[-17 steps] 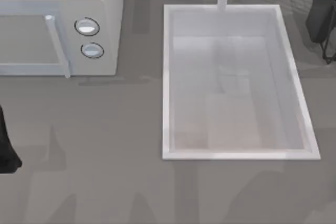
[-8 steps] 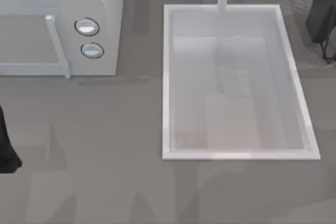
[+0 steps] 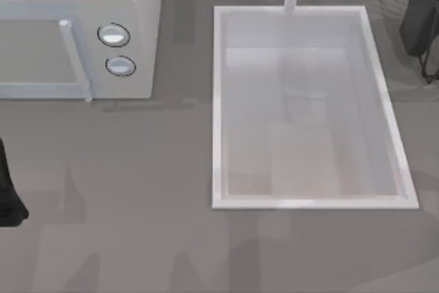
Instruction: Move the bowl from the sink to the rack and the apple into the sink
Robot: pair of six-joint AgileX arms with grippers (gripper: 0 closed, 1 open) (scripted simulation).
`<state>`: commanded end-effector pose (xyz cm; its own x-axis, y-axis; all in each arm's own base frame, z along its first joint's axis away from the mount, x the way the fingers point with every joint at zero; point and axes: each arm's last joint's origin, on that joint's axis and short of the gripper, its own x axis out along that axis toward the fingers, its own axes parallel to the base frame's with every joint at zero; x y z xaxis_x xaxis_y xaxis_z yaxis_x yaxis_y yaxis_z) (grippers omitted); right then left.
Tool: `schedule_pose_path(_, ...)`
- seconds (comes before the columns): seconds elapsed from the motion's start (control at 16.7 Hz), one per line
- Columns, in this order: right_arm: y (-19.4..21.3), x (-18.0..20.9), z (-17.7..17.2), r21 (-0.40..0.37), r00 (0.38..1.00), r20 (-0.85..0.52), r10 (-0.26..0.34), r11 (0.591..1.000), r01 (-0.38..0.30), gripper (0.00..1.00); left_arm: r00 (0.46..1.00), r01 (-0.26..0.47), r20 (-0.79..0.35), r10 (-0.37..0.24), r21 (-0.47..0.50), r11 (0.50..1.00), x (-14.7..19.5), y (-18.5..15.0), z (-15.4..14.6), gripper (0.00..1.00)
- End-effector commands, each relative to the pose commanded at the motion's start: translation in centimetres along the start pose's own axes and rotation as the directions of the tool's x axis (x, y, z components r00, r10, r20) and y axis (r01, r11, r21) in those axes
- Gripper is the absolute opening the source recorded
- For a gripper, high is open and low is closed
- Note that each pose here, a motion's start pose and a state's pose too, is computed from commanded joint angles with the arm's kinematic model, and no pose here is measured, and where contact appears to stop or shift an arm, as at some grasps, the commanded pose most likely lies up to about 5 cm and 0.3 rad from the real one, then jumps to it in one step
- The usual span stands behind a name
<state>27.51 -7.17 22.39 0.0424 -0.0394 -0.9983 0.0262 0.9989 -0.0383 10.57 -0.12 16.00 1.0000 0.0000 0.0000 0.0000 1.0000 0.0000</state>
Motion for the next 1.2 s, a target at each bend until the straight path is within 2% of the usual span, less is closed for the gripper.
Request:
schedule_pose_path(0.3, 1.4, 1.0, 1.6, -0.041, 0.995, 0.076, -0.060, 0.997, 0.063, 0.00, 1.000, 0.000, 0.000, 0.000, 0.000, 1.000, 0.0, 0.0, 0.0, 1.00)
schedule_pose_path(0.48, 3.5, 2.1, 3.2, -0.076, 0.972, 0.198, -0.122, 0.987, 0.140, 0.00, 1.000, 0.000, 0.000, 0.000, 0.000, 1.000, 0.0, 0.0, 0.0, 1.00)
schedule_pose_path(0.66, 6.5, 3.1, 4.8, -0.098, 0.919, 0.356, -0.171, 0.971, 0.219, 0.00, 1.000, 0.000, 0.000, 0.000, 0.000, 1.000, 0.0, 0.0, 0.0, 1.00)
schedule_pose_path(0.78, 8.9, 3.4, 5.6, -0.097, 0.858, 0.479, -0.185, 0.960, 0.262, 0.00, 1.000, 0.000, 0.000, 0.000, 0.000, 1.000, 0.0, 0.0, 0.0, 1.00)
schedule_pose_path(0.96, 12.9, 3.5, 6.2, -0.073, 0.729, 0.662, -0.175, 0.953, 0.296, 0.00, 1.000, 0.000, 0.000, 0.000, 0.000, 1.000, 0.0, 0.0, 0.0, 1.00)
schedule_pose_path(1.2, 18.3, 3.0, 5.2, -0.025, 0.504, 0.856, -0.116, 0.964, 0.263, 0.00, 1.000, 0.000, 0.000, 0.000, 0.000, 1.000, 0.0, 0.0, 0.0, 1.00)
